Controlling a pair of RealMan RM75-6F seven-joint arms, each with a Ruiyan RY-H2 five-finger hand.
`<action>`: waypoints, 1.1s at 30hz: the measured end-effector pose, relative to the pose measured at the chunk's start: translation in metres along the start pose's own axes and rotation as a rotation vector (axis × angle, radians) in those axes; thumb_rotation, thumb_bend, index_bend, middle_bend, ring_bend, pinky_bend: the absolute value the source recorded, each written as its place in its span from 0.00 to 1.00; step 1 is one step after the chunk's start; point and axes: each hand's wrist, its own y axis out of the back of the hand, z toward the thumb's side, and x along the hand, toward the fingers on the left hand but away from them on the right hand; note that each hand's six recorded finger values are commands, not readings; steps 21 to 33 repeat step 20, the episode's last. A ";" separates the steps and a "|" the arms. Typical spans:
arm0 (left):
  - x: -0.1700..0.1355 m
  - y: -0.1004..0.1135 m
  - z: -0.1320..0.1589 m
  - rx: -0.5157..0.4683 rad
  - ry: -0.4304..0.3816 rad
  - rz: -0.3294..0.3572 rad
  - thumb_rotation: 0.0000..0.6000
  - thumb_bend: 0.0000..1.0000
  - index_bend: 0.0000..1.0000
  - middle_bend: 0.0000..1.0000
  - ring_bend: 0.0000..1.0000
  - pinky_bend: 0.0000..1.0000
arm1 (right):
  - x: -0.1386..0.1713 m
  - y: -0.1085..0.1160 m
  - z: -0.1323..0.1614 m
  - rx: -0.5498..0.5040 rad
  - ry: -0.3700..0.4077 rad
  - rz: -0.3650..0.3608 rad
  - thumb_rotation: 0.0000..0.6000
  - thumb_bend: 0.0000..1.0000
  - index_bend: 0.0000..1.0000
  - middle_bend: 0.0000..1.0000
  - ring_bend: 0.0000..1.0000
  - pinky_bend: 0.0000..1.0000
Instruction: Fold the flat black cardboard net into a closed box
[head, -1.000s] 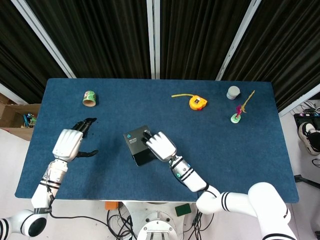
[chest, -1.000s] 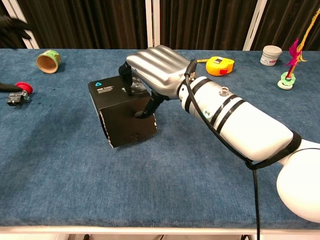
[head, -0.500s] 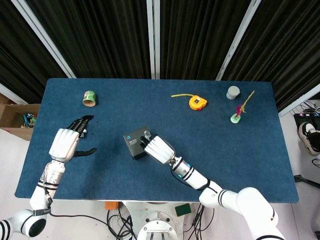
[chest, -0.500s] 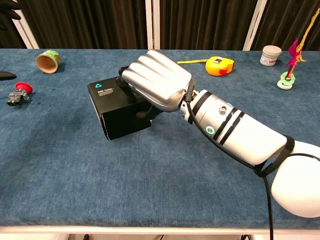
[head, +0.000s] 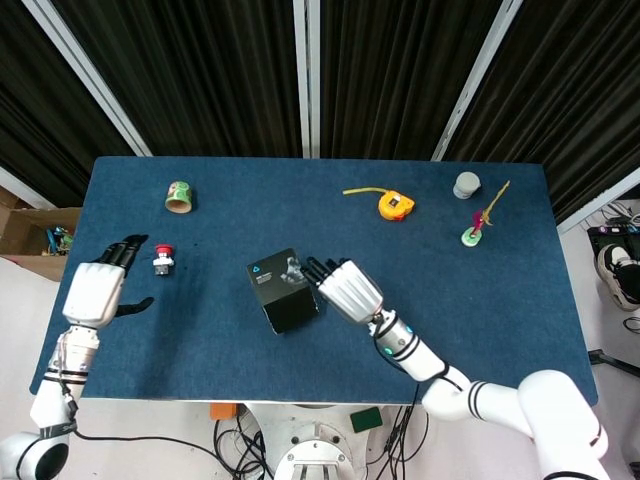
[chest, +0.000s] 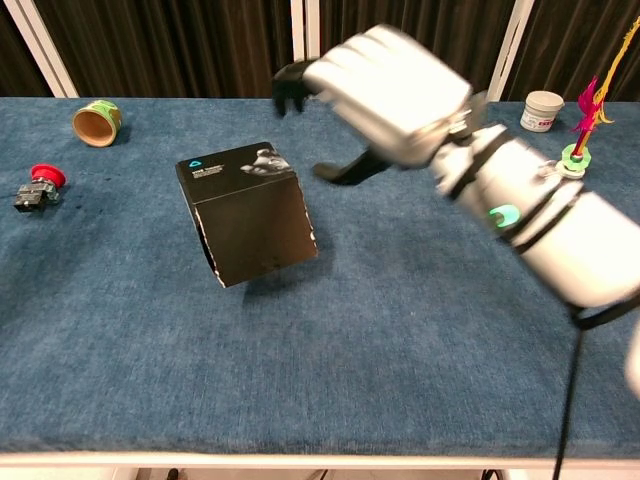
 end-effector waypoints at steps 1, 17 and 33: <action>-0.003 0.000 -0.007 0.020 0.017 -0.001 0.99 0.04 0.12 0.16 0.22 0.54 | 0.008 0.007 -0.012 0.001 -0.031 0.003 1.00 0.21 0.32 0.34 0.51 0.87; -0.094 -0.005 -0.068 0.029 0.195 -0.035 1.00 0.04 0.12 0.16 0.18 0.31 | 0.209 0.083 -0.163 -0.181 -0.570 0.254 1.00 0.27 0.00 0.07 0.03 0.15; -0.110 -0.006 -0.059 -0.004 0.194 -0.041 1.00 0.04 0.12 0.16 0.18 0.31 | 0.250 0.091 -0.169 -0.242 -0.651 0.273 1.00 0.28 0.00 0.06 0.03 0.14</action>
